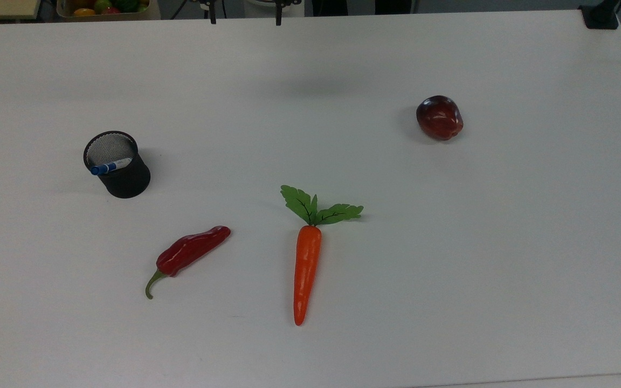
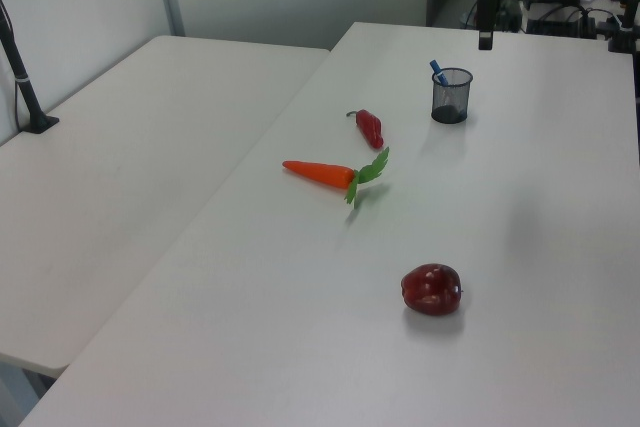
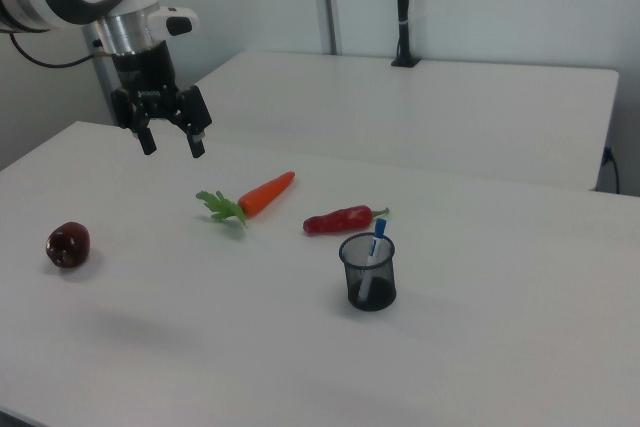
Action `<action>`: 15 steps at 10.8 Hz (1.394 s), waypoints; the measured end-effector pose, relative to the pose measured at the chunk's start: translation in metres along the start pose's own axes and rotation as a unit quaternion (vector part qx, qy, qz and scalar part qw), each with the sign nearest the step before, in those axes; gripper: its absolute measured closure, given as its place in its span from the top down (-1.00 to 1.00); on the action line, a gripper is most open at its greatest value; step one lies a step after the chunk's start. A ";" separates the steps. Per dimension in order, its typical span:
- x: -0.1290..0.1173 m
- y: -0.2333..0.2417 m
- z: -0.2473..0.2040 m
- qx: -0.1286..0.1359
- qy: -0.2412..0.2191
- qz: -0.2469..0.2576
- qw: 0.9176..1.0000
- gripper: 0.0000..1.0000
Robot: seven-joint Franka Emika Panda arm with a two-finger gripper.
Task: Take marker pen
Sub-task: 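Move the gripper from rest toward the black mesh pen cup, then lower the open gripper over the blue-capped marker in the cup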
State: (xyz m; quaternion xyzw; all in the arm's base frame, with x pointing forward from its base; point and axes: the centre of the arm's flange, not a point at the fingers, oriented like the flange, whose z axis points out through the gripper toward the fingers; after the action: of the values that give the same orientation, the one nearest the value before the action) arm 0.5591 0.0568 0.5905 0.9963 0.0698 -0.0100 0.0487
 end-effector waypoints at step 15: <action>0.035 0.134 0.077 -0.005 0.024 -0.020 0.999 1.00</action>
State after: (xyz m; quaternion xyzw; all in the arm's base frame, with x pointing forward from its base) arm 0.6113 -0.0781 0.5256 0.9944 0.0911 0.0138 0.0517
